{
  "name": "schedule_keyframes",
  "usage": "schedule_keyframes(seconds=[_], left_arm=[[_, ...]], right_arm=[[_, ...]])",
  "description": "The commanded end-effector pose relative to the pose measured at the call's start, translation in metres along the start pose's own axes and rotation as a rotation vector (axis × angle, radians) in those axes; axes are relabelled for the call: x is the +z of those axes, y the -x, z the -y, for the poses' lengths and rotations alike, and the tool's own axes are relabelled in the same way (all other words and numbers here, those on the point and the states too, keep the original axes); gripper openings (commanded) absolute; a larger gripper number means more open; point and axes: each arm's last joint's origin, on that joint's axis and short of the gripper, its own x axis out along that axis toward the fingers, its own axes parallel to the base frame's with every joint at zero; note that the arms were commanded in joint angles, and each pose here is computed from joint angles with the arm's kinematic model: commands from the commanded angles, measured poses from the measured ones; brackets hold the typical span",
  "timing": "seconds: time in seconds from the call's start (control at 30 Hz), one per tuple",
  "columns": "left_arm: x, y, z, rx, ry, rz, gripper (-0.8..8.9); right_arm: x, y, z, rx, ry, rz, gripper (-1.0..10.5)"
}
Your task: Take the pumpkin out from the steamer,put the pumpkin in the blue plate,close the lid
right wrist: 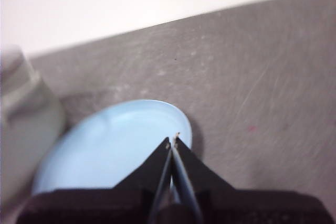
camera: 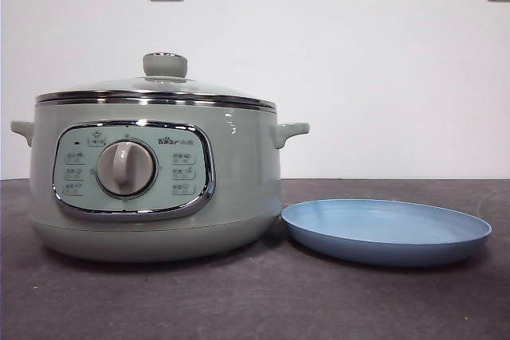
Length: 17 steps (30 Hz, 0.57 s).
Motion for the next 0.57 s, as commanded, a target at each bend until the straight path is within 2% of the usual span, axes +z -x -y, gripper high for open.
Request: schedule_keyframes(seconds=[0.03,0.37,0.57], left_arm=[[-0.005,-0.001,0.002,-0.120,0.213,-0.063,-0.04],[-0.004,0.000,0.003,-0.150,0.211,-0.071,-0.06],[0.011,0.006,0.009,-0.148,0.203,-0.044,-0.06]], right_arm=[[-0.004,-0.001,0.001,-0.005,-0.400,-0.009,0.0],[-0.003,-0.001,0.000,0.017,-0.386,-0.024,0.0],[0.005,0.003,-0.003,0.032,-0.388,-0.055,-0.1]])
